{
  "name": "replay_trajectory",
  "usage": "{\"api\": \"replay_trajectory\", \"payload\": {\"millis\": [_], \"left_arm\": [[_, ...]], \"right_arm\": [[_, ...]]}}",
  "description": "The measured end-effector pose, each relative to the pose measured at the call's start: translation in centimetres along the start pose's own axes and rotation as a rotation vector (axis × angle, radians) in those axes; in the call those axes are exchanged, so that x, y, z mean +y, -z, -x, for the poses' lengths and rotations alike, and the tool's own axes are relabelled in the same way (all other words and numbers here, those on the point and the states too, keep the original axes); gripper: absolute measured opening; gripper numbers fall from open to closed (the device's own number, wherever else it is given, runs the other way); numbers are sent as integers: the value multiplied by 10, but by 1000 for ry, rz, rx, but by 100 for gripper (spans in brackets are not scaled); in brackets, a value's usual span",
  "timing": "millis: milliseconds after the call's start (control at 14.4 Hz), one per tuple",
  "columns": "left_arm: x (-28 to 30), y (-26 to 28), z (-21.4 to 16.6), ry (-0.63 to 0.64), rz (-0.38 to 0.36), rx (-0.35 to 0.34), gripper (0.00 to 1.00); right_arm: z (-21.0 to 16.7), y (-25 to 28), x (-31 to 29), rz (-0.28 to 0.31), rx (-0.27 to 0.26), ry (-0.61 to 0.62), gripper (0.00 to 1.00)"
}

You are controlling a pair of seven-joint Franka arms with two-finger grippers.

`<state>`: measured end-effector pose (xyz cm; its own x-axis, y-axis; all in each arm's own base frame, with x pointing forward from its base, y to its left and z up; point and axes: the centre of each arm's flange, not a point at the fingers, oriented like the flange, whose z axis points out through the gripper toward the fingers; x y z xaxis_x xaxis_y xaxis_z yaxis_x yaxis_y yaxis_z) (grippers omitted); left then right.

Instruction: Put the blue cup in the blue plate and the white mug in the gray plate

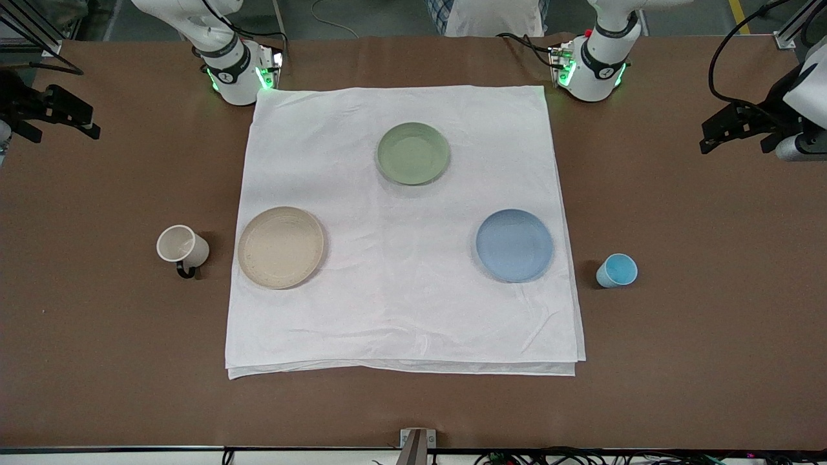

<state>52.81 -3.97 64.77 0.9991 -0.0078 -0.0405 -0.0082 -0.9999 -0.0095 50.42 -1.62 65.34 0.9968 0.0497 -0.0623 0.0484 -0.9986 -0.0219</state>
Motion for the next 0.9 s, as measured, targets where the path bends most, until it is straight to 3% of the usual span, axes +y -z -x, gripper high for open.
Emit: {"api": "replay_trajectory", "payload": {"millis": [277,485,693,901], "left_arm": [[0,-3,-2,-1,-2,-5,100],[-4,-25,-21,-2,-43,-39,100],[-5,-79,-59,-3,-63,-89,100],[-6,-154,-94,18,-63,-127,100]], "right_arm": [[-5,-3,0,-24,-7,-1,100],[-4,-4,2,-27,-10,4,100],[-12,-13,5,-28,-22,0,100],[-63,-57,19,-18,33,-22,100]]}}
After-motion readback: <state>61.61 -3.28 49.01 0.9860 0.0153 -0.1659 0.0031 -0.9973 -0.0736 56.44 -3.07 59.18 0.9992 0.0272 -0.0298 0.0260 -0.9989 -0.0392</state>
